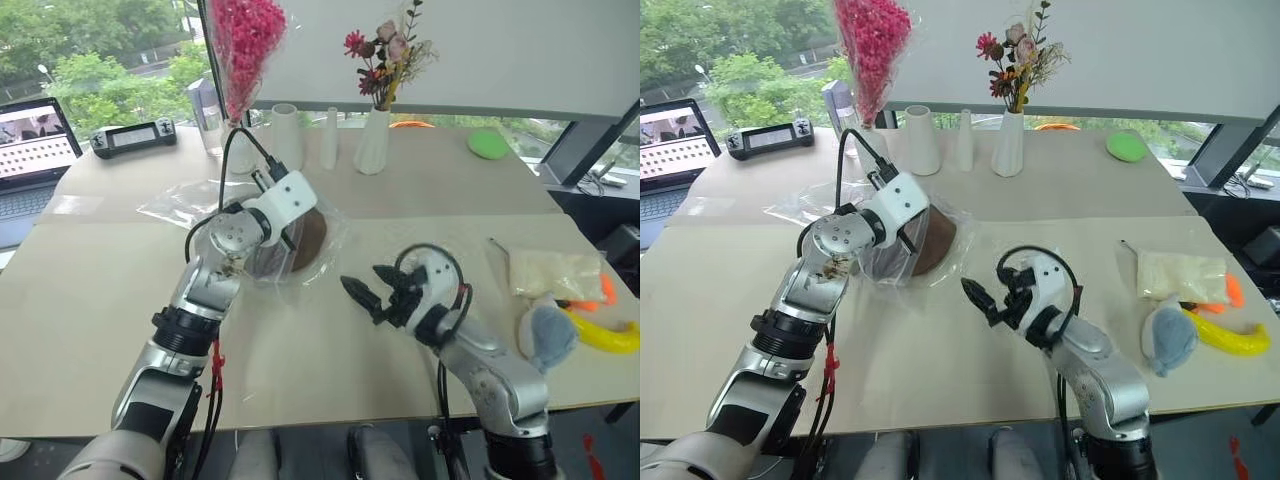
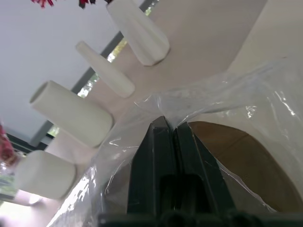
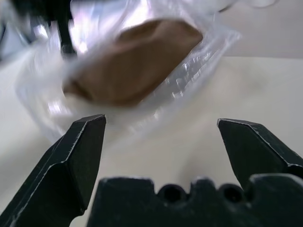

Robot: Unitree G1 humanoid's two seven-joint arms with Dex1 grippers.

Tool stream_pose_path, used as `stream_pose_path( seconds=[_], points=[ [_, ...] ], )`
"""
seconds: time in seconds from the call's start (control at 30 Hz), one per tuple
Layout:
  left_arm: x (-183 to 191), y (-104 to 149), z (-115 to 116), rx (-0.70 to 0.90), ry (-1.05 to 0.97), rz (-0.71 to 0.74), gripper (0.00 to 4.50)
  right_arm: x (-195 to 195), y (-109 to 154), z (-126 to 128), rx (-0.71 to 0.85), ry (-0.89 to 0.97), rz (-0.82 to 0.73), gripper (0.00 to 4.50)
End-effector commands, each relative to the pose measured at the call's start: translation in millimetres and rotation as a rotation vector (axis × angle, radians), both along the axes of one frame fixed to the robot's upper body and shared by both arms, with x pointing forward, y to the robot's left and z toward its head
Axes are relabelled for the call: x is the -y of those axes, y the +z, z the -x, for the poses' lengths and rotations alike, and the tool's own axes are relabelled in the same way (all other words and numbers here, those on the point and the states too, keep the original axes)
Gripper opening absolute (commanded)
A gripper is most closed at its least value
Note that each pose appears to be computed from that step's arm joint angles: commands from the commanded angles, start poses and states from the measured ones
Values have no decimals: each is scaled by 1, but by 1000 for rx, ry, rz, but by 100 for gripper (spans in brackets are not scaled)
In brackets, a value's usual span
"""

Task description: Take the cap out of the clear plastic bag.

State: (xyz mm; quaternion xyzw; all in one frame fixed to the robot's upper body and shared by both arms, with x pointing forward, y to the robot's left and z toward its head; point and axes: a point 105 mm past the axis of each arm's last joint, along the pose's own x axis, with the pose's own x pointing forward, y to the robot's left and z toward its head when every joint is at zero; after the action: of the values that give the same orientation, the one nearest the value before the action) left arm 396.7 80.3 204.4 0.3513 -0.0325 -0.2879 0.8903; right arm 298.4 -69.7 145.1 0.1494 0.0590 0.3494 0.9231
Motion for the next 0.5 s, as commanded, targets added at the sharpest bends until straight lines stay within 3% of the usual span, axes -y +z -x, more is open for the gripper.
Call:
stream_pose_path(
  seconds=[0.03, 0.5],
  points=[
    [10, 18, 1, 2, -35, 66, 4, -20, 12, 3, -40, 69, -97, 450],
    [27, 23, 4, -66, -99, 98, 4, -60, -32, -40, -220, 107, -76, 450]
  ],
)
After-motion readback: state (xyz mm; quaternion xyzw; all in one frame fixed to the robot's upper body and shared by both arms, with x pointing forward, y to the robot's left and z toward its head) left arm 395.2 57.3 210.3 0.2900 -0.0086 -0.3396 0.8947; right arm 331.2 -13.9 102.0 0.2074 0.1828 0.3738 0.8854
